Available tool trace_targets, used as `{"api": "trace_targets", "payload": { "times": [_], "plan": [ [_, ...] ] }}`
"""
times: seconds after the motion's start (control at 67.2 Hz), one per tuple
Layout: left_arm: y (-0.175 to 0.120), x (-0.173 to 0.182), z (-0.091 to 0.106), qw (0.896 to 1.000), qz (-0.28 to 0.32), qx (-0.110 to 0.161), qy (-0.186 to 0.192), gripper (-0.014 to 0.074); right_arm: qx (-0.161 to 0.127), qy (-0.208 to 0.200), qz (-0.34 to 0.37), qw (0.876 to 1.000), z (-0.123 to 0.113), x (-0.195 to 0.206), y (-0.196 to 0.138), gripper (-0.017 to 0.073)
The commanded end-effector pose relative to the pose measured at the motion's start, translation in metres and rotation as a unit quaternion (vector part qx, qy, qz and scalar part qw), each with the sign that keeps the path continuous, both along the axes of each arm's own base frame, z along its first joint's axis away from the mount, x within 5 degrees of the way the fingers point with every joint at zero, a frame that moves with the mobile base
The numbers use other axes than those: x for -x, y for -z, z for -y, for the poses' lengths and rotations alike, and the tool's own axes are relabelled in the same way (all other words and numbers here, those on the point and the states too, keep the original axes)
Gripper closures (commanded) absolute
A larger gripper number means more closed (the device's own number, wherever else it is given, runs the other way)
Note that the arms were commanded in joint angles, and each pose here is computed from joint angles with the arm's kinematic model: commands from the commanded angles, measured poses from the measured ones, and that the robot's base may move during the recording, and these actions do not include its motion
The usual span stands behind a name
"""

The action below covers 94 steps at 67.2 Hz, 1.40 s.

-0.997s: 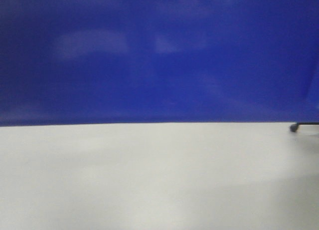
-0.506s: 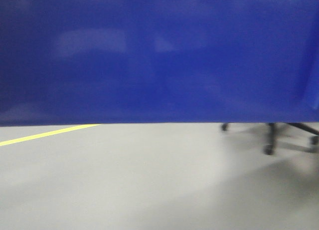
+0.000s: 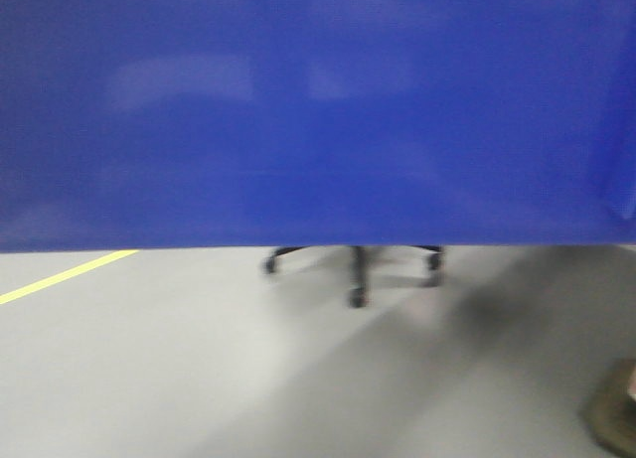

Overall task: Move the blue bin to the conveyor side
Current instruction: 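Carry the blue bin in both grippers toward the grey conveyor belt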

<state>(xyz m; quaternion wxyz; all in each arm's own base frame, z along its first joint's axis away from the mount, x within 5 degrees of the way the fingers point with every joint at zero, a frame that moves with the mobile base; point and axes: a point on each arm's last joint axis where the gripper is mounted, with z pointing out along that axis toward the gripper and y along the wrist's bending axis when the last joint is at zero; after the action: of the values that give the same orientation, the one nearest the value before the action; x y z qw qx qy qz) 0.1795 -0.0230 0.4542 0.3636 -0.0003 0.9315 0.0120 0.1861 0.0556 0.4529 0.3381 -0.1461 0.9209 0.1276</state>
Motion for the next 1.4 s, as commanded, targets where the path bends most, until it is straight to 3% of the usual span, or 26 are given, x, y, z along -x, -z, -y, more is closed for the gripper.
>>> {"api": "trace_targets", "payload": {
  "times": [0.0,0.863,1.383],
  "plan": [
    [-0.011,0.002,0.003,0.998,0.05,0.015,0.018,0.0601,-0.019,-0.009,0.052,0.998,-0.002,0.003,-0.012,0.0637],
    [-0.011,0.001,0.003,0.999,0.051,0.011,0.016,0.0601,-0.019,-0.009,0.052,0.998,-0.002,0.003,-0.012,0.0637],
    [-0.015,0.0,-0.011,0.996,0.066,-0.064,-0.019,0.0601,-0.019,-0.009,0.052,0.998,-0.002,0.003,-0.012,0.0637]
  ]
}}
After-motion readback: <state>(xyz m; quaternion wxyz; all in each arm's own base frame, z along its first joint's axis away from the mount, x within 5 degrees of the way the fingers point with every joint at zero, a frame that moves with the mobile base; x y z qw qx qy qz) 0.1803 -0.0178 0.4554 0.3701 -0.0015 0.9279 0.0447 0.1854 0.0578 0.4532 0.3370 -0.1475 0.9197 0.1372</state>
